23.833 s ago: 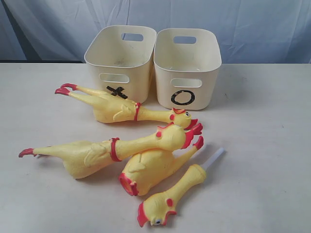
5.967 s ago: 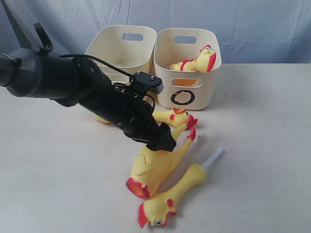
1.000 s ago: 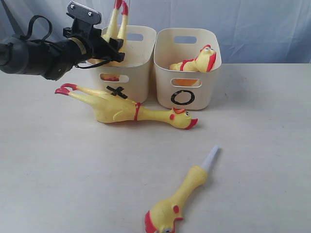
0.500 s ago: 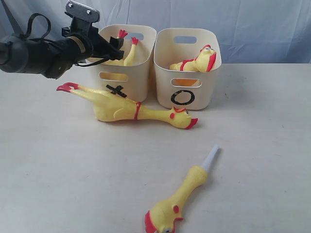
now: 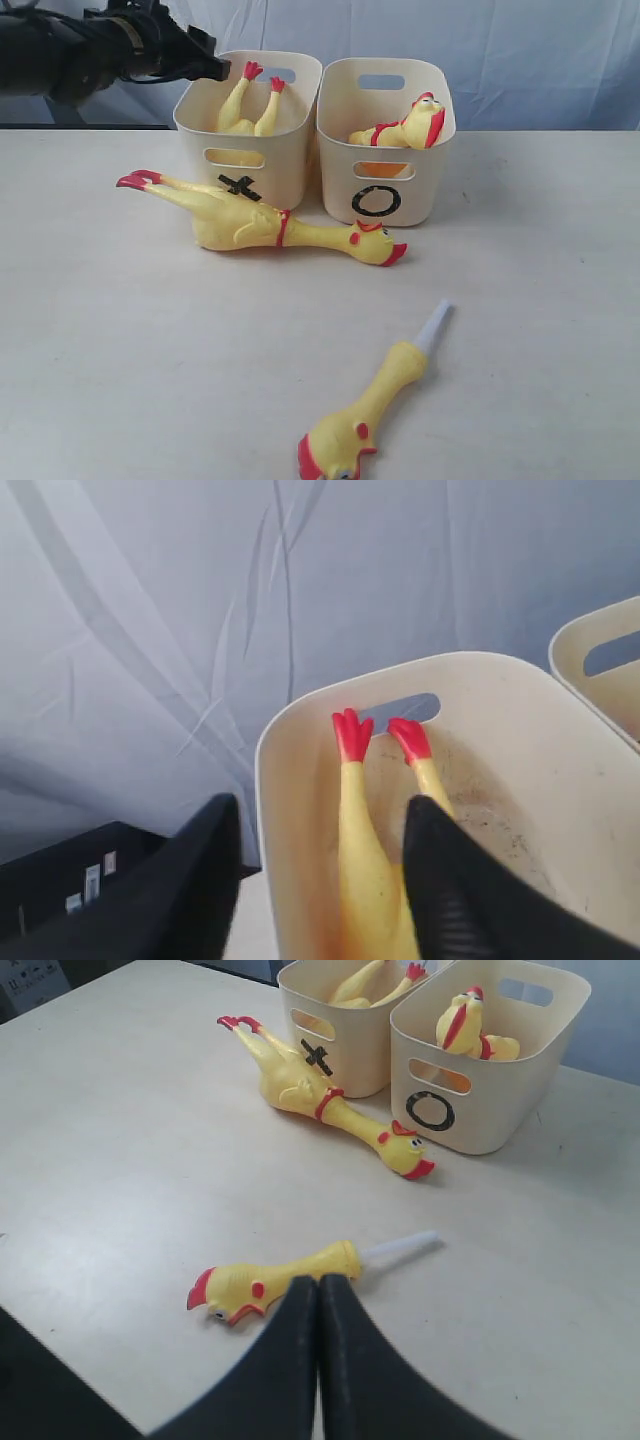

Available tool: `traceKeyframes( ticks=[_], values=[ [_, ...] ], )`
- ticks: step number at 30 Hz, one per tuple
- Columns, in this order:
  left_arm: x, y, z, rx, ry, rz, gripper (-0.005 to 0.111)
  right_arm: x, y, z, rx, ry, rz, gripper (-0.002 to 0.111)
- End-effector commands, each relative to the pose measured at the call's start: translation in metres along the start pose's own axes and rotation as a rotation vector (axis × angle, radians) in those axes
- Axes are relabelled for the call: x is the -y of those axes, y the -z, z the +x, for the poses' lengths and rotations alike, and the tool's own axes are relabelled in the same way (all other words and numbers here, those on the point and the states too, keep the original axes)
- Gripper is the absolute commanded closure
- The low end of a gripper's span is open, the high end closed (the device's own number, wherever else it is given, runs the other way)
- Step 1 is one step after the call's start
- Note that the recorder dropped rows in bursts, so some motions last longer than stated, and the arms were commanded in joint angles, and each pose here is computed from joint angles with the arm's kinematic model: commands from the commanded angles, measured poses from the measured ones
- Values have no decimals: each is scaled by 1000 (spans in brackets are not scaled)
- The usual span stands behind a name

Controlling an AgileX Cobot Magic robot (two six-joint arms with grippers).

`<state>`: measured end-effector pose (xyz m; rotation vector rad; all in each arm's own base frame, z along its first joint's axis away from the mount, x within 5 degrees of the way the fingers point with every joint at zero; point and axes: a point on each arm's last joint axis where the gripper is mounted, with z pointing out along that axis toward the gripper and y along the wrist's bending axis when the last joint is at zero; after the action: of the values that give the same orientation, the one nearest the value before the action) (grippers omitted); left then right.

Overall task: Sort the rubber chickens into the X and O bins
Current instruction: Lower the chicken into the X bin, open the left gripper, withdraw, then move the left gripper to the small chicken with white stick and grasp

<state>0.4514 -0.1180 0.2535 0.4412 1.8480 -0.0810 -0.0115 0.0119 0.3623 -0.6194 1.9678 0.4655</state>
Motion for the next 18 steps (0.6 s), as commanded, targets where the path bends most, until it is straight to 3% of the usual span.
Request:
traceKeyframes(
  ticks=[1,2,3,7,14,18],
  values=[
    [-11,26,-20,-69,6,-54,88,0,0,1,-2,2,3,109],
    [-13,36,-26,-102,41,-72,102,0,0,2,-6,2,2,109],
    [-15,40,-27,-125,44,-80,107,0,0,2,-7,2,2,109],
    [-17,62,-26,-253,0,-96,107,0,0,3,-15,2,1,109],
    [13,129,-15,-288,8,191,107,-1,0,7,-61,-7,-4,109],
    [39,165,-4,-333,41,442,107,-1,0,7,-61,-7,-5,109]
  ],
)
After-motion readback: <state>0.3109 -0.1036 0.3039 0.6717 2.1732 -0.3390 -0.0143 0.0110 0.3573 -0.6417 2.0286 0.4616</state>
